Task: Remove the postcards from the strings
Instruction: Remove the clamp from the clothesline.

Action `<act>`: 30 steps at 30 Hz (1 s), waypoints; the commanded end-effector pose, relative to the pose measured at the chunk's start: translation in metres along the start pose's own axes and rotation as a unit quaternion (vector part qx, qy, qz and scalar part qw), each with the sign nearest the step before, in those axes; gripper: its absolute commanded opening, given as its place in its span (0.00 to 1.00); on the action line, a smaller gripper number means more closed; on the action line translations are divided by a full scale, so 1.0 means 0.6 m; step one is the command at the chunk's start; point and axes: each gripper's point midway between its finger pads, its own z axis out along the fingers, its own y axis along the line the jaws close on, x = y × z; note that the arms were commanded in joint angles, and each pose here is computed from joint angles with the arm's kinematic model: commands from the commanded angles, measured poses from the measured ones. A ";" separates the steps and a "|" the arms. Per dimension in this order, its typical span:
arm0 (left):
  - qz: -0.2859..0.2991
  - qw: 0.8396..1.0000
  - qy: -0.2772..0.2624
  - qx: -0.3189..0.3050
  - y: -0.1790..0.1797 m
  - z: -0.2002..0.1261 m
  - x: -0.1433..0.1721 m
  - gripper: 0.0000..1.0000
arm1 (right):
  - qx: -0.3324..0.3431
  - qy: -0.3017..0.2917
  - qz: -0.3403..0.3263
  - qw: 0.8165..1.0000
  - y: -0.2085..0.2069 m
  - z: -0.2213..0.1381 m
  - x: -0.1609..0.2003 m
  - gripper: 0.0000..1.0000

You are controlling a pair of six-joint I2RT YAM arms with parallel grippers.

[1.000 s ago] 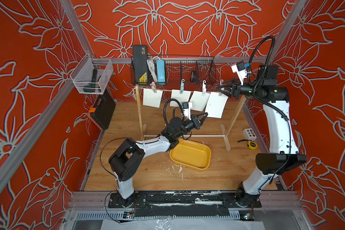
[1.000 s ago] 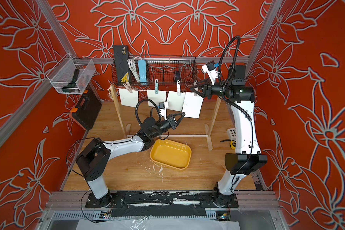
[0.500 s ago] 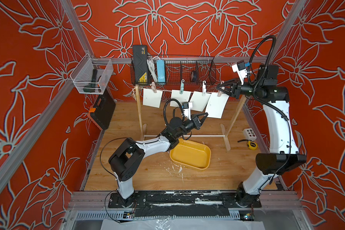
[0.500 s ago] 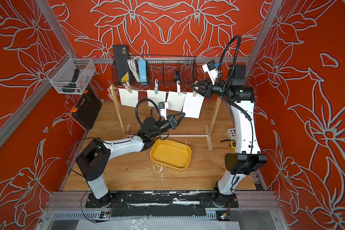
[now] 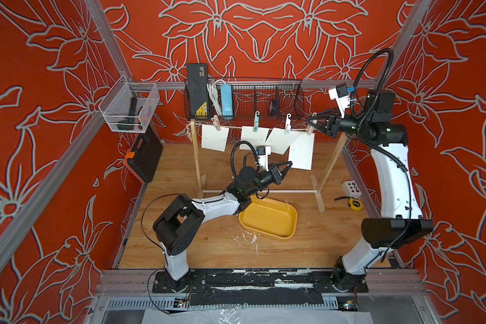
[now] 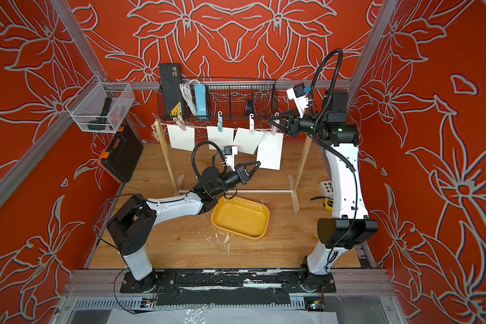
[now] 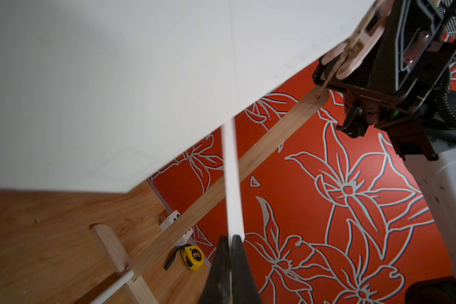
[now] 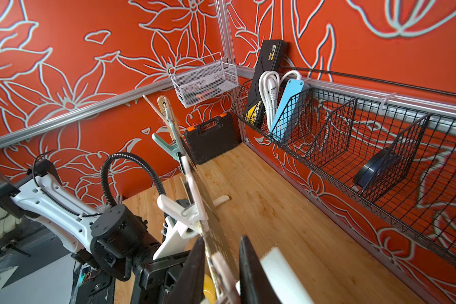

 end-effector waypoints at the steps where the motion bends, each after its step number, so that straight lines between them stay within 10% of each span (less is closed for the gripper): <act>1: 0.004 0.999 -0.017 0.031 -0.031 -0.005 -0.025 0.00 | -0.008 -0.022 -0.031 0.999 0.028 -0.011 -0.032 0.23; 30: -0.006 1.000 0.014 -0.011 -0.016 -0.101 0.032 0.00 | 0.038 -0.064 -0.045 0.996 0.023 -0.023 -0.066 0.23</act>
